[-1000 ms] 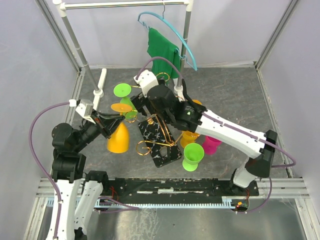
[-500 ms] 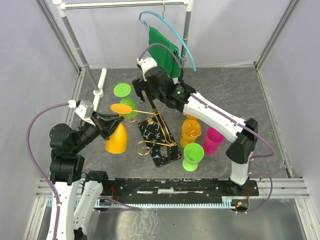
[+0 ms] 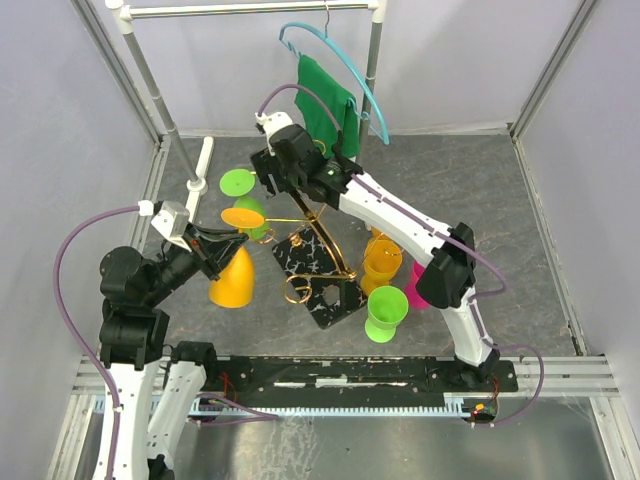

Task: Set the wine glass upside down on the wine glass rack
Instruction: Turn the wine glass upside down at the wine rack.

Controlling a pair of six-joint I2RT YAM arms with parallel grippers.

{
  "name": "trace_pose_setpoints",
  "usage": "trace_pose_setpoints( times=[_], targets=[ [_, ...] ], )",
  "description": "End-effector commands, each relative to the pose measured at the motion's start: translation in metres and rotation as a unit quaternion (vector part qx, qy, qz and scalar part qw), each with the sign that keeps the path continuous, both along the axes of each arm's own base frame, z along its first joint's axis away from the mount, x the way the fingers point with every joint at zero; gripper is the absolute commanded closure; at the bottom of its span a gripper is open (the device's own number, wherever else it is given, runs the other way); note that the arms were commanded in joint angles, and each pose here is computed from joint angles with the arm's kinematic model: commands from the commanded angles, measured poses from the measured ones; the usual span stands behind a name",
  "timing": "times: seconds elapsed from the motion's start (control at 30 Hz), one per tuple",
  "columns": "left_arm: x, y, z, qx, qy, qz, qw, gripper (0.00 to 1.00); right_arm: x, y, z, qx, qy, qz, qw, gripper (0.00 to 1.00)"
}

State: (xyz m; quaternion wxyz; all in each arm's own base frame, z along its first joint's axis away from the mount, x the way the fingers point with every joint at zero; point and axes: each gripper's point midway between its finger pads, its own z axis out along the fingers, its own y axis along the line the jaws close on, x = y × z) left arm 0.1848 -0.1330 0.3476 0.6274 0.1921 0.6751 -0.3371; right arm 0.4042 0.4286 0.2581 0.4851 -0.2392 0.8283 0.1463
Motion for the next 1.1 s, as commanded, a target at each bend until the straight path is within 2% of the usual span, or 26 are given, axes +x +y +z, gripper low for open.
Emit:
trace_pose_setpoints(
  times=[0.0, 0.4, 0.63, 0.87, 1.0, 1.07],
  targets=[
    [0.001, 0.001, 0.011, 0.012, -0.027, 0.002, 1.000, 0.97, 0.026, 0.013, 0.057, 0.085, -0.060, -0.020, 0.994, 0.17],
    [0.006, 0.001, 0.005, 0.011, -0.019, 0.001, 1.000, 0.97, 0.076, -0.003, 0.063, 0.123, -0.098, -0.124, 0.980, 0.18],
    [0.009, -0.001, 0.000, 0.006, -0.016, -0.005, 1.000, 0.97, 0.097, -0.008, 0.064, 0.144, -0.110, -0.150, 0.972, 0.18],
    [0.022, 0.003, -0.018, 0.009, -0.010, 0.016, 1.000, 0.97, 0.079, -0.011, 0.065, 0.127, -0.095, -0.109, 0.981, 0.15],
    [0.031, 0.011, -0.028, 0.012, -0.009, 0.045, 0.999, 0.97, 0.061, -0.019, 0.071, 0.113, -0.090, -0.078, 0.986, 0.08],
    [0.035, 0.014, -0.029, 0.011, -0.013, 0.056, 0.998, 0.97, 0.051, -0.023, 0.078, 0.107, -0.092, -0.061, 0.988, 0.02]
  ],
)
